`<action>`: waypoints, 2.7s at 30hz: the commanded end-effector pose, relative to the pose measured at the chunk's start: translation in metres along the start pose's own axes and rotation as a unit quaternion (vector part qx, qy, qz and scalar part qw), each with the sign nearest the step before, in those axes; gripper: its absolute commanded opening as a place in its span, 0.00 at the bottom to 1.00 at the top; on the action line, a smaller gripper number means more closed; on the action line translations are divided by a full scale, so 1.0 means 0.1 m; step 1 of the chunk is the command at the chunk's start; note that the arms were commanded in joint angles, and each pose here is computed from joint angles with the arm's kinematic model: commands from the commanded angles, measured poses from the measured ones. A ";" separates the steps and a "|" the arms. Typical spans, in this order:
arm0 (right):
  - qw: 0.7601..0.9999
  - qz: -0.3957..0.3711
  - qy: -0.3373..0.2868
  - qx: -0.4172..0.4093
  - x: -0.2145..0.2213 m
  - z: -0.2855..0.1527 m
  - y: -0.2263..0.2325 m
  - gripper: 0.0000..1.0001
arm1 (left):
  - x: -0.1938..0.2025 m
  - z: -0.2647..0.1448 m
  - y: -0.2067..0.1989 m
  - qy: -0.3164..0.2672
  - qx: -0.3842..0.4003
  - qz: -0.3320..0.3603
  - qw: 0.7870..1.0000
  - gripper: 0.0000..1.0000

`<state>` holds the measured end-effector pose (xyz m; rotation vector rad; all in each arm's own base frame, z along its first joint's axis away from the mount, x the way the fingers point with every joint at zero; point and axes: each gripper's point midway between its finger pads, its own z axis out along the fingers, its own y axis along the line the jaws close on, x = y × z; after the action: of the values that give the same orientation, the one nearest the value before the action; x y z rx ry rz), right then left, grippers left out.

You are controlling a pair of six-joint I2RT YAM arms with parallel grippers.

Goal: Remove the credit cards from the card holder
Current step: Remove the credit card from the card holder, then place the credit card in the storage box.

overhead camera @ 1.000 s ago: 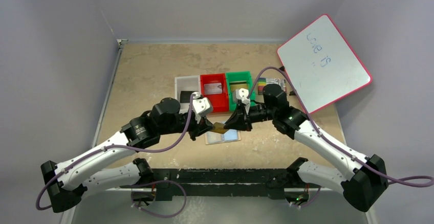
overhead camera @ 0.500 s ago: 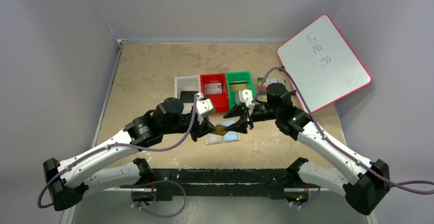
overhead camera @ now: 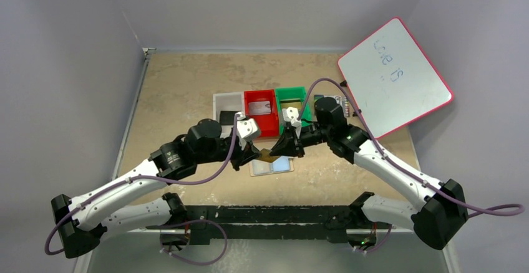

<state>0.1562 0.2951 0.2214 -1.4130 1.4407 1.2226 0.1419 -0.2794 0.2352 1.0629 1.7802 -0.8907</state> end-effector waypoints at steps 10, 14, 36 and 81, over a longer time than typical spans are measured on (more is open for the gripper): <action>0.998 -0.060 -0.006 0.017 -0.21 -0.03 -0.07 0.00 | -0.12 0.02 0.17 -0.016 -0.051 -0.020 0.998 0.36; 0.955 -0.064 0.052 0.285 0.17 -0.33 -0.99 0.00 | -0.08 -0.10 0.71 -0.049 -0.215 -0.073 0.973 0.65; 0.854 -0.250 0.245 0.384 0.50 -0.91 -2.15 0.00 | 0.38 -0.36 1.13 -0.092 -0.368 -0.203 0.903 0.76; 0.823 -0.332 0.334 0.318 1.09 -0.83 -3.04 0.00 | 0.45 -0.54 0.98 -0.095 -0.343 -0.243 0.902 0.76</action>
<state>0.4390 0.2052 0.0798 -1.6713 1.4615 -0.1732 0.2009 -0.1843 0.1937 0.1174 2.0095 -0.5200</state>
